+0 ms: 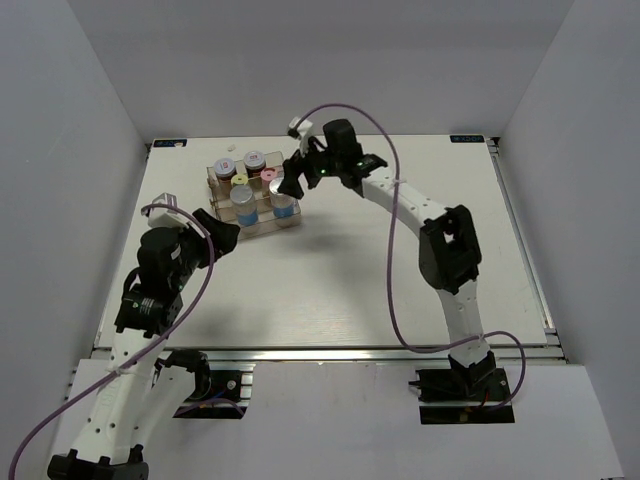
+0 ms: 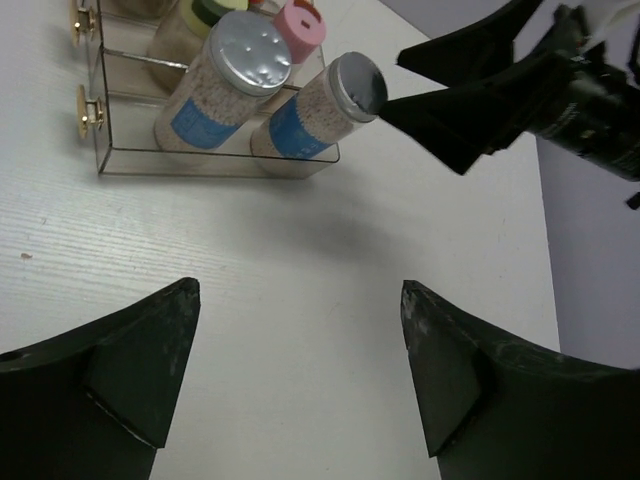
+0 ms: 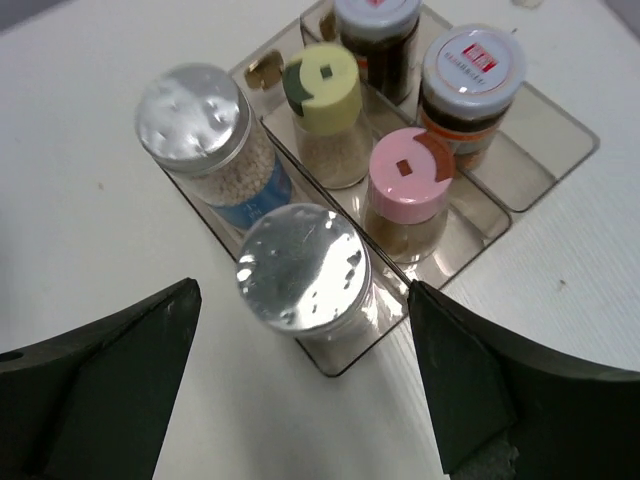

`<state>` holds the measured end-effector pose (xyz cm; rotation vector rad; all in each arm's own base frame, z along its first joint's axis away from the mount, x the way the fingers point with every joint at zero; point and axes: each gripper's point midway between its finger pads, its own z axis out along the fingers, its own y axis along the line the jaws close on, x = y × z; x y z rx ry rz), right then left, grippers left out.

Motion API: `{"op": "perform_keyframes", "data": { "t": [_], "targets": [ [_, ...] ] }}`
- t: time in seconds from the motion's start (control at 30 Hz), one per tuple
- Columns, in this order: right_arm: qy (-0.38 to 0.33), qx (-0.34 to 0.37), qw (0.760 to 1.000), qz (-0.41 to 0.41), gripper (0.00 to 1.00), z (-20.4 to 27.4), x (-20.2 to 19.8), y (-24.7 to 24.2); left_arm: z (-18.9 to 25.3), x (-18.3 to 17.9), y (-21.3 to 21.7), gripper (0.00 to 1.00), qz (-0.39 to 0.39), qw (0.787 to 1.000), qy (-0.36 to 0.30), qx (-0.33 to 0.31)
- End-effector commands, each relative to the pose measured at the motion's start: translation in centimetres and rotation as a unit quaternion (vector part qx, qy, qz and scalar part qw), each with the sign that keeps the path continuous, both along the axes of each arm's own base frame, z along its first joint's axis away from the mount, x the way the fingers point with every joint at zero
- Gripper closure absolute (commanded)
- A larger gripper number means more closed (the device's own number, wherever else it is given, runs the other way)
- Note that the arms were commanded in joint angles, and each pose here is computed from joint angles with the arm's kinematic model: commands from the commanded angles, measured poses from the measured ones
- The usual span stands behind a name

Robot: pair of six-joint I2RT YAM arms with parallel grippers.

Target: Organize the condiment bottles

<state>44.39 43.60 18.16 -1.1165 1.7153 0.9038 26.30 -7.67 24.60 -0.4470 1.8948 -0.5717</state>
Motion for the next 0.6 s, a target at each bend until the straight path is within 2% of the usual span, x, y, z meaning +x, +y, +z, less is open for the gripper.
{"op": "perform_keyframes", "data": {
  "t": [0.0,0.07,0.17,0.23,0.27,0.3,0.4,0.43,0.47,0.57],
  "targets": [
    [-0.043,0.055,0.995,-0.065,0.11,13.2,-0.7,-4.3,3.6,0.1,-0.6,0.08,-0.022,0.998,-0.052,-0.005],
    [-0.026,0.027,0.992,-0.123,0.11,14.5,-1.5,-7.2,4.3,0.0,-1.3,0.02,-0.041,0.997,-0.064,-0.009],
    [-0.017,-0.028,0.982,-0.185,0.11,14.2,-3.2,-11.4,4.9,0.0,-2.4,0.02,-0.073,0.994,-0.076,-0.018],
    [-0.011,-0.072,0.974,-0.214,0.11,12.1,-4.2,-13.8,5.3,0.2,-3.0,0.02,-0.089,0.992,-0.086,-0.023],
    [-0.024,-0.072,0.972,-0.222,0.11,13.3,-5.4,-15.0,5.4,0.3,-3.3,0.02,-0.096,0.991,-0.088,-0.025],
    [-0.013,-0.099,0.966,-0.237,0.11,11.1,-5.9,-16.3,5.4,0.4,-3.7,0.02,-0.110,0.990,-0.088,-0.029],
    [-0.037,-0.080,0.963,-0.254,0.11,12.2,-8.0,-18.3,6.1,0.8,-4.2,0.02,-0.122,0.987,-0.099,-0.030],
    [-0.022,-0.089,0.963,-0.254,0.11,10.1,-8.9,-18.8,6.1,1.1,-4.5,0.02,-0.131,0.986,-0.097,-0.027],
    [-0.031,-0.069,0.964,-0.255,0.10,11.3,-10.0,-19.3,6.1,1.2,-4.7,0.02,-0.136,0.986,-0.097,-0.025],
    [-0.021,-0.056,0.964,-0.259,0.11,10.5,-11.4,-19.9,6.1,1.7,-5.1,0.02,-0.151,0.984,-0.096,-0.022]
  ]
}}
